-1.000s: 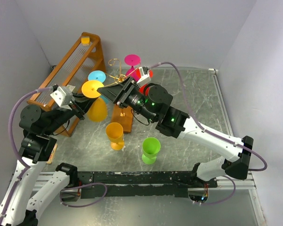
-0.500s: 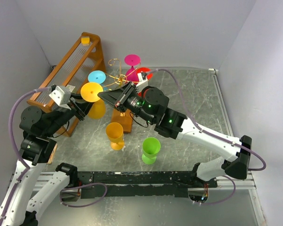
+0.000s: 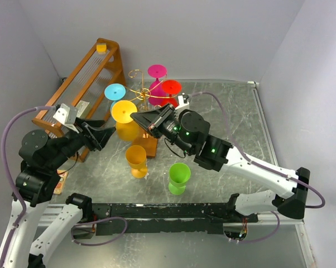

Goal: Place the wine glass upside down on the wine glass rack

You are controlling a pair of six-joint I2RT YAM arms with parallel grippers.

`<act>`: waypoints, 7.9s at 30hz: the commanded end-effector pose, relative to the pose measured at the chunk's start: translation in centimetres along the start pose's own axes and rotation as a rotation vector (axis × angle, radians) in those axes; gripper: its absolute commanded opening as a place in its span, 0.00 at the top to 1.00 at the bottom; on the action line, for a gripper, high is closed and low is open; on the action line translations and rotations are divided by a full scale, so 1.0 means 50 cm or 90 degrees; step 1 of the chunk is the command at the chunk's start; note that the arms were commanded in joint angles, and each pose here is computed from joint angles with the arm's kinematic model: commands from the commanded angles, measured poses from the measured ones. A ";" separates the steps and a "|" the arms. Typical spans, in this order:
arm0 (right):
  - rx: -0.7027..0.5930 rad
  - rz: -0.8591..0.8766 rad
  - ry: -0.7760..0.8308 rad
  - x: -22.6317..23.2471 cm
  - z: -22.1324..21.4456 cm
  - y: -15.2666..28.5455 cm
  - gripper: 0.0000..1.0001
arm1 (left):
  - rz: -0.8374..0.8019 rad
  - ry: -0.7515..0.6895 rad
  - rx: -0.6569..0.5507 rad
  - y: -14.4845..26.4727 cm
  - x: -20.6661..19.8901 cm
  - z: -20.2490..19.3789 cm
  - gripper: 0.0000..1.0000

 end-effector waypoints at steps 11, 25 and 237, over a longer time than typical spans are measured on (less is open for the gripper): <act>-0.136 -0.093 -0.004 -0.029 0.079 0.021 1.00 | 0.146 0.127 -0.117 0.022 0.036 0.069 0.33; -0.181 -0.135 0.007 -0.048 0.085 -0.062 1.00 | 0.211 0.084 -0.204 0.043 0.070 0.102 0.34; -0.335 0.143 0.535 0.121 0.233 0.190 1.00 | -0.224 0.389 -0.177 -0.022 -0.163 0.233 0.17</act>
Point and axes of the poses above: each gripper's point midway between its finger pads, its own y axis back along the fingers, its own x axis along the line the jaws close on, z = x × y, the point moved 3 cm from there along y, back along the fingers, and after that the axes turned 10 degrees about y, right-handed, at the moved point
